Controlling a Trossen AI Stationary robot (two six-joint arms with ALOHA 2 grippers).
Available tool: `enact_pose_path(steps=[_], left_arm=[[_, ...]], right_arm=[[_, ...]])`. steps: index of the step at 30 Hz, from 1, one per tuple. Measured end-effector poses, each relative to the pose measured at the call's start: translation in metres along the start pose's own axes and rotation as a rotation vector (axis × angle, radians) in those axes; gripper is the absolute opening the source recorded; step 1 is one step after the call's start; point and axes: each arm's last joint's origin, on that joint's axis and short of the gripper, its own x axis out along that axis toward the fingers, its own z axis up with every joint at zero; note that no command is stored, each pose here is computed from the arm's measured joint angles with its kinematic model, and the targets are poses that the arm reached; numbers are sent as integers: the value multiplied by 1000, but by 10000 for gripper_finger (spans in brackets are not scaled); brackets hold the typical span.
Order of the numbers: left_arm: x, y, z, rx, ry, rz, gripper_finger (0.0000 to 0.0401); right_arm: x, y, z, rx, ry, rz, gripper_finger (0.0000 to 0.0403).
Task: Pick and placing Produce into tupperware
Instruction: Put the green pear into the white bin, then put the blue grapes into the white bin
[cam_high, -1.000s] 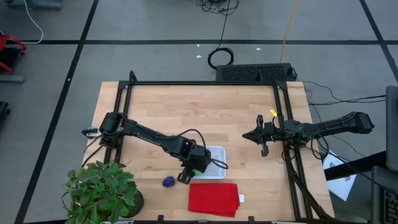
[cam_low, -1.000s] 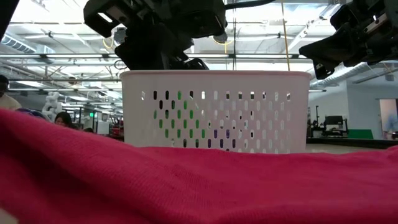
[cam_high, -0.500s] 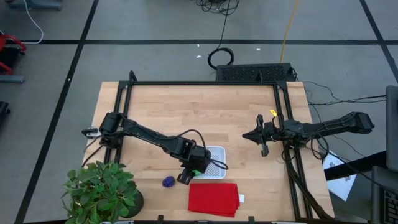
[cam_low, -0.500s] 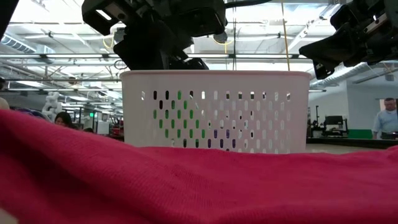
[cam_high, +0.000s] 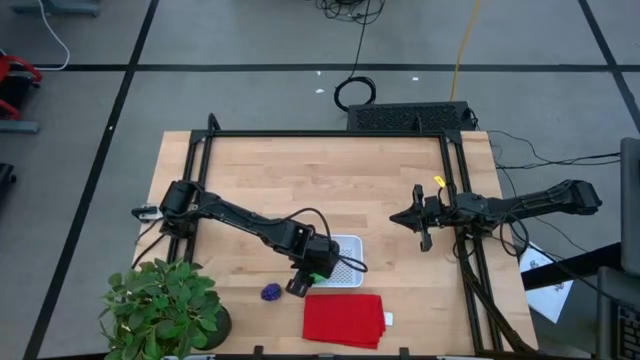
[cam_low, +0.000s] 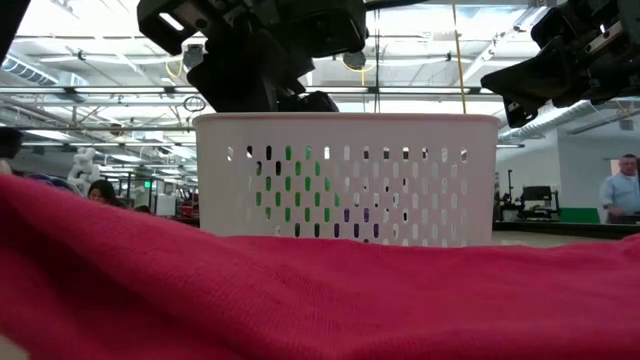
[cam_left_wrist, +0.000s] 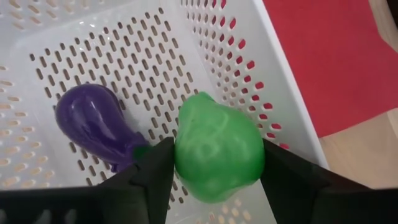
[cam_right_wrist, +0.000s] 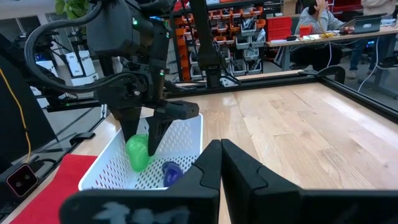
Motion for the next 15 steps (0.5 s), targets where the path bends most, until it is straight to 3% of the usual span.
enact_pose_path(steps=[9,15], left_arm=[[0,0,1,8,-14,1,249],[0,0,1,8,-15,2,257]], right_arm=[[0,0,0,0,0,0,0],[0,0,0,0,0,0,0]])
